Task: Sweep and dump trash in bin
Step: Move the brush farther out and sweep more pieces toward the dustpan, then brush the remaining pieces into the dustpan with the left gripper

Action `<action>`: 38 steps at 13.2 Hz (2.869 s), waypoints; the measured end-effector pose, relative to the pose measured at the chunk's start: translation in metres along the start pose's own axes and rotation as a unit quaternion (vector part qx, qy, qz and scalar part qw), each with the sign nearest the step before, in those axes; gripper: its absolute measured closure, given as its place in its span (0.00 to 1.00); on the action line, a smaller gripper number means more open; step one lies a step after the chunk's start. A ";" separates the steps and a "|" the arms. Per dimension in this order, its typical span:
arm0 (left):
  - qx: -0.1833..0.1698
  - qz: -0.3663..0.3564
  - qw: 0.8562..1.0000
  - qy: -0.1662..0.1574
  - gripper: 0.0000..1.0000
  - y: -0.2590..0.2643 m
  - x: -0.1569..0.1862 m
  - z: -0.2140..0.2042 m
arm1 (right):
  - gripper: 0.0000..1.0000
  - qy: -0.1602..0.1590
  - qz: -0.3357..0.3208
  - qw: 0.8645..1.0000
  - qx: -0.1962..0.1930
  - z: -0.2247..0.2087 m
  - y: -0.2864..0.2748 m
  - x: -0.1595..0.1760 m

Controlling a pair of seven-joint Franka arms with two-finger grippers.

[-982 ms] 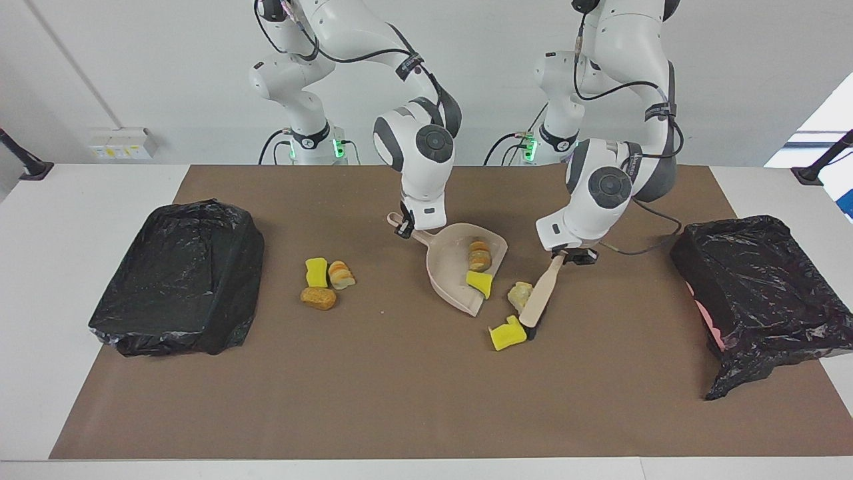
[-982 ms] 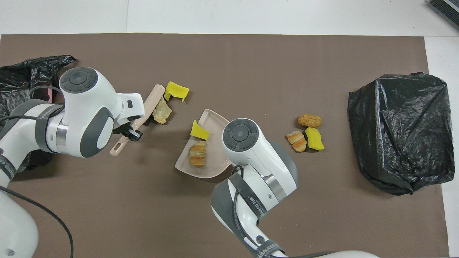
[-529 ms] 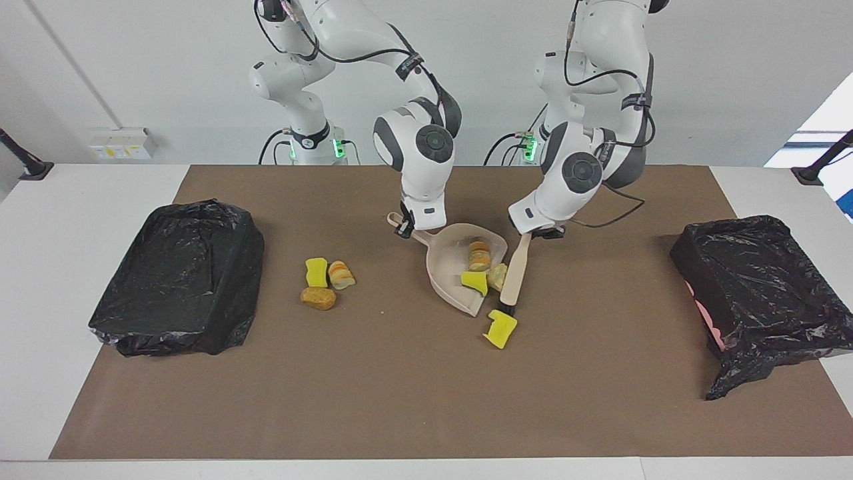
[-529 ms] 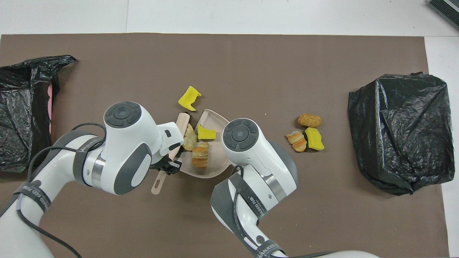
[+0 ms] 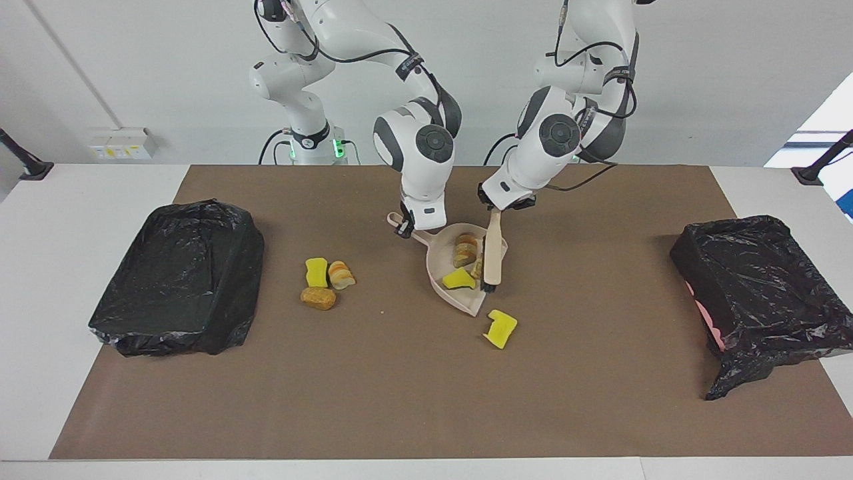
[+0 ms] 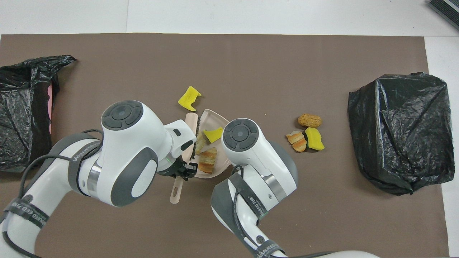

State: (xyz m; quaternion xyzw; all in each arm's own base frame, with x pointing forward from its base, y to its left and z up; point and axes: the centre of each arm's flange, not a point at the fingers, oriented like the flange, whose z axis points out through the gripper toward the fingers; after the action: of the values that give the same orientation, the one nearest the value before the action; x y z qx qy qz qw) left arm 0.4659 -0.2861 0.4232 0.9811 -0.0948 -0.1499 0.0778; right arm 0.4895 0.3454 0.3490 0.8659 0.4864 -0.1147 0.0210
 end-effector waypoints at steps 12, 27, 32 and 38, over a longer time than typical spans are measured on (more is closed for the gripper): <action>0.099 0.062 0.990 0.083 0.74 -0.093 0.129 -0.026 | 0.68 0.000 0.000 1.000 0.000 0.000 0.000 0.000; 0.057 0.225 0.970 -0.076 0.74 -0.093 0.056 0.040 | 0.68 0.000 0.000 1.000 0.000 0.000 0.000 0.000; 0.002 0.115 0.993 -0.026 0.74 -0.023 0.038 0.059 | 0.68 0.000 0.000 1.000 0.000 0.000 0.000 0.000; -0.014 0.052 0.998 0.013 0.74 0.008 0.033 0.032 | 0.68 0.000 0.003 1.000 0.000 0.000 0.003 -0.002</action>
State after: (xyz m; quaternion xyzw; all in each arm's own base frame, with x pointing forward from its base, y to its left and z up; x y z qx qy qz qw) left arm 0.4854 -0.3050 0.3853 0.9754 -0.1425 -0.1347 0.1005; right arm 0.4914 0.3425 0.3489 0.8674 0.4838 -0.1148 0.0210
